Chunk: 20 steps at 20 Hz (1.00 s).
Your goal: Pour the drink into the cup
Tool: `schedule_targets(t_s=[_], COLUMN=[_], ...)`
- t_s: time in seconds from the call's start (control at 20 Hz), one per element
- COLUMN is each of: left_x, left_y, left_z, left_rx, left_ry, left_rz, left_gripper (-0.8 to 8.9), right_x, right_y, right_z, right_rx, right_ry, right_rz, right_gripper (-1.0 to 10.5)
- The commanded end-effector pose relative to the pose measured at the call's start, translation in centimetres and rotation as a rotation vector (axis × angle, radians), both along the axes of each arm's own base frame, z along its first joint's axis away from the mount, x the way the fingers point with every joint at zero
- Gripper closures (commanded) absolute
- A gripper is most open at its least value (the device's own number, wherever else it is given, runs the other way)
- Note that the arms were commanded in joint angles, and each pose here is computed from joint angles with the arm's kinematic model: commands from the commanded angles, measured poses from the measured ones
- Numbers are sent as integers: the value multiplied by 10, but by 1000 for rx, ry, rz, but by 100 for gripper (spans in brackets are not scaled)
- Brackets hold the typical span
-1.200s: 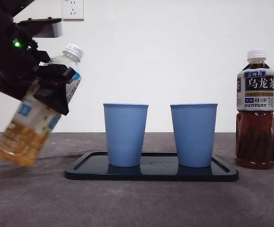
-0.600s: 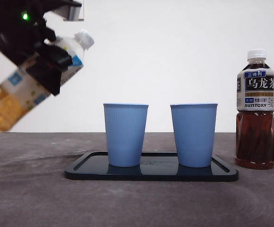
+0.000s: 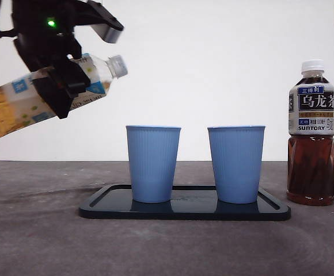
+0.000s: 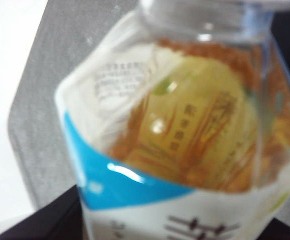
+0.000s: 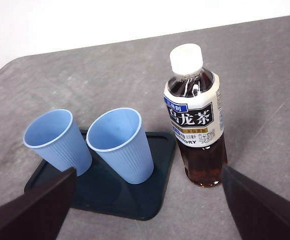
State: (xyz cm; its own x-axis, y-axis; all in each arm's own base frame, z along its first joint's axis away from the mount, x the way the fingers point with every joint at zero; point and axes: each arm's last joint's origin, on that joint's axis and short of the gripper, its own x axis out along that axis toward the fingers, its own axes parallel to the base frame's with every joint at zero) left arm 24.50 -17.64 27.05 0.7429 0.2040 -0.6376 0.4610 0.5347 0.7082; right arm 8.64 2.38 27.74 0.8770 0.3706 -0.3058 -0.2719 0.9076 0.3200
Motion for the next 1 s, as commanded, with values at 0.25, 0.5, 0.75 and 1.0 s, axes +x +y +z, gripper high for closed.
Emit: schedule_targets(t_s=[0.25, 0.5, 0.75, 1.0], left_x=[9, 7, 8, 9], left_y=[-26, -36, -42, -45], left_z=[8, -3, -11, -17], left_rx=[115, 228, 322, 414], left_ry=[-37, -29, -31, -30], left_rz=[-40, -53, -59, -65], left_gripper=[605, 605, 605, 605], right_x=[-1, -1, -1, -1], right_y=[0, 0, 0, 0], right_z=[6, 6, 6, 6], right_rx=[-7, -7, -5, -5], right_ry=[-27, -27, -27, -27], right_rz=[6, 6, 12, 12], right_gripper=[482, 482, 482, 482])
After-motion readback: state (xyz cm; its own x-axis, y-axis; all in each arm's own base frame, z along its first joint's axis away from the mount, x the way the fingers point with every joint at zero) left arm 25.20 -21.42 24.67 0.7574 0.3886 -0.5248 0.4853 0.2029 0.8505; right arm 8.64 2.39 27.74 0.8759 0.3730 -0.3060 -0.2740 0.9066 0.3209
